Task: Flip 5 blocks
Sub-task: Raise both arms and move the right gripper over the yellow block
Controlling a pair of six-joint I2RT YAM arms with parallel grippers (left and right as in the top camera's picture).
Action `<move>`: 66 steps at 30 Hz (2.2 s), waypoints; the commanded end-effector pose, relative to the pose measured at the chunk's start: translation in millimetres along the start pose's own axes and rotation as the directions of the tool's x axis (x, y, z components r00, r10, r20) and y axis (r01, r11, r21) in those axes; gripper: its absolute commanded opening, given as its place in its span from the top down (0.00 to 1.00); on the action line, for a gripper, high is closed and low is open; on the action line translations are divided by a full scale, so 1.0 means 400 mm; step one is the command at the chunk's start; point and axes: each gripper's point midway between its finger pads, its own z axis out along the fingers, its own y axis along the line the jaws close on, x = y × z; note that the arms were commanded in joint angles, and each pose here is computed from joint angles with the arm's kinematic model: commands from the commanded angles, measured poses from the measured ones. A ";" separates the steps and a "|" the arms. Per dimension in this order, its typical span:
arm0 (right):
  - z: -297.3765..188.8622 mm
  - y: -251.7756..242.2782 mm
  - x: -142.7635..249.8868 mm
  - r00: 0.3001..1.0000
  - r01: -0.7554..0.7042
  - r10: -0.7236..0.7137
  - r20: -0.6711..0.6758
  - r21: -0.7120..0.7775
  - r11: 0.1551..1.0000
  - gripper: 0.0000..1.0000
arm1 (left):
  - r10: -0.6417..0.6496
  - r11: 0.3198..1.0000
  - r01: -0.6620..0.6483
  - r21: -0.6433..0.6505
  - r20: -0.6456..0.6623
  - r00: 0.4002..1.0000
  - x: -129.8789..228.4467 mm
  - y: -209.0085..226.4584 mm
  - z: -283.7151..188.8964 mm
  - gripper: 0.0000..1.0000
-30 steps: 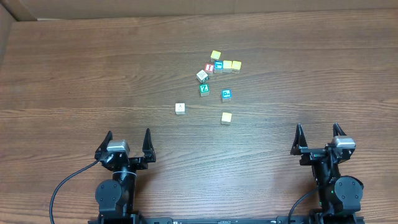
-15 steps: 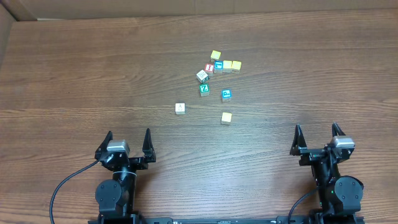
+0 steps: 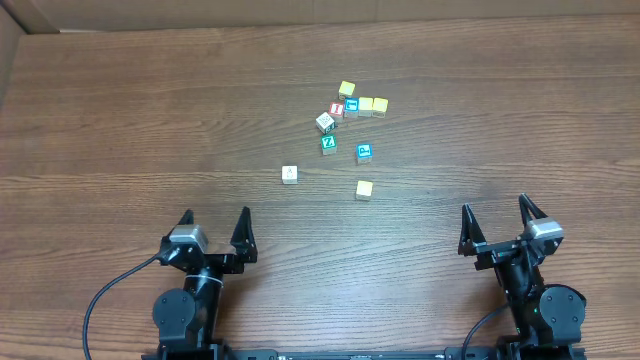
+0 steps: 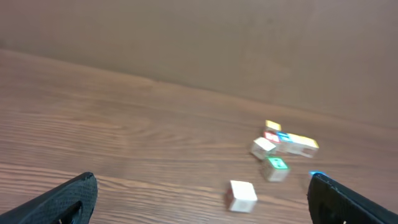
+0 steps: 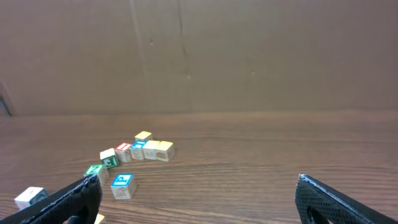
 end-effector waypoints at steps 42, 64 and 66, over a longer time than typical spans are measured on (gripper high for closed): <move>0.251 0.174 -0.254 0.357 -0.461 0.208 -0.911 0.022 0.887 0.03 | -0.030 0.997 0.076 0.017 -0.813 0.582 -0.367 -0.174 0.155 0.30; 0.298 0.380 0.063 0.248 -0.304 0.204 -0.947 0.124 0.945 0.48 | -0.123 0.991 -0.015 -0.134 -0.942 0.311 -0.168 -0.056 0.233 0.89; 0.293 0.385 0.095 0.232 -0.305 0.243 -0.942 0.166 0.938 0.48 | -0.126 0.991 -0.015 -0.136 -0.945 0.303 -0.159 -0.053 0.240 0.76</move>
